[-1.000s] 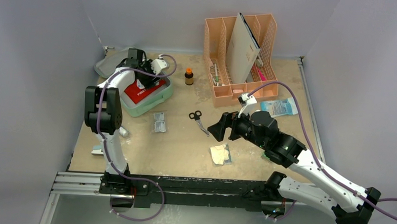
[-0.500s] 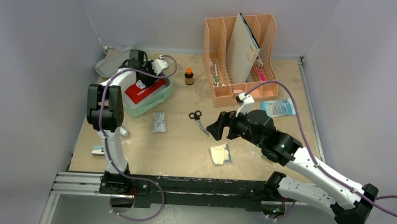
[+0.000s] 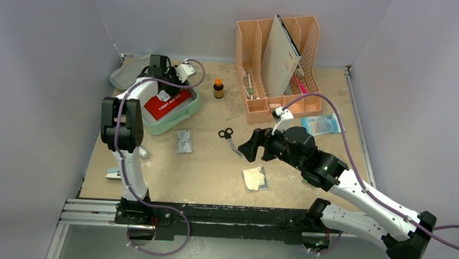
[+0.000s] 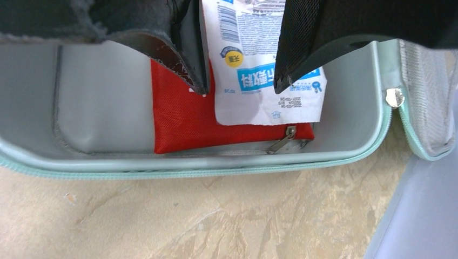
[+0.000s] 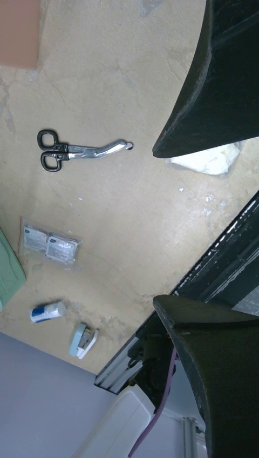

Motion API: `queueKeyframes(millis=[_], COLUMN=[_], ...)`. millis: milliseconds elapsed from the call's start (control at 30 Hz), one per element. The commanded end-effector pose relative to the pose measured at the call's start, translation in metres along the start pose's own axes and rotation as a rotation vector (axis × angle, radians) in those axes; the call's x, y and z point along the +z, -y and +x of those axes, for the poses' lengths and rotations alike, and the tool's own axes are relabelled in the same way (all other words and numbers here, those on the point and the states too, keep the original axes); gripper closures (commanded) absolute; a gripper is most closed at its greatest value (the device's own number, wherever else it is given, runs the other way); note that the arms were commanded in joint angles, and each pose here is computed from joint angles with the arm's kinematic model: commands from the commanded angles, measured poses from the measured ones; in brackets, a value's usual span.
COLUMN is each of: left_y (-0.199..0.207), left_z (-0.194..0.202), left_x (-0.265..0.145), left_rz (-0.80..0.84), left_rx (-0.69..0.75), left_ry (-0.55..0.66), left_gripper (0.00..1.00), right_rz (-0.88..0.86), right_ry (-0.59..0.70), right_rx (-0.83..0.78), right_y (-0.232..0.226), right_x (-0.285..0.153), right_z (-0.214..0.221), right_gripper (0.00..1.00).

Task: Organize the medicine kit
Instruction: Adjust the medical item in the medicine box.

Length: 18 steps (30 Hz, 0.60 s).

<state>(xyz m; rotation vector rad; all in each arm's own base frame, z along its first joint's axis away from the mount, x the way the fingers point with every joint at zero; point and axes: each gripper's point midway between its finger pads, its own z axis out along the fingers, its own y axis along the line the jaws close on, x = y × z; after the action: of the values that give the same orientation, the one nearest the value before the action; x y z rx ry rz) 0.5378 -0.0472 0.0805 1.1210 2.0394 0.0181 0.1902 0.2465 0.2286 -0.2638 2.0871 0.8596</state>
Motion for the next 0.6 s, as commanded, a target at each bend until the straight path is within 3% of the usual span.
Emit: queueKeyframes(millis=[0, 167, 567], left_y=[-0.012, -0.029, -0.044], left_z=[-0.049, -0.053, 0.015], left_x=[-0.024, -0.049, -0.067], left_rz=[-0.044, -0.16, -0.375], left_rx=[-0.033, -0.18, -0.618], left_ry=[0.113, 0.083, 0.0], left_gripper=[0.55, 0.53, 0.46], right_rz=[-0.019, -0.044, -0.07], right_ry=[0.07, 0.065, 0.081], right_rx=[0.018, 0.033, 0.06], right_y=[-0.008, -0.014, -0.018], right_x=[-0.003, -0.004, -0.015], right_z=[-0.019, -0.019, -0.021], right_gripper=[0.01, 0.01, 0.01])
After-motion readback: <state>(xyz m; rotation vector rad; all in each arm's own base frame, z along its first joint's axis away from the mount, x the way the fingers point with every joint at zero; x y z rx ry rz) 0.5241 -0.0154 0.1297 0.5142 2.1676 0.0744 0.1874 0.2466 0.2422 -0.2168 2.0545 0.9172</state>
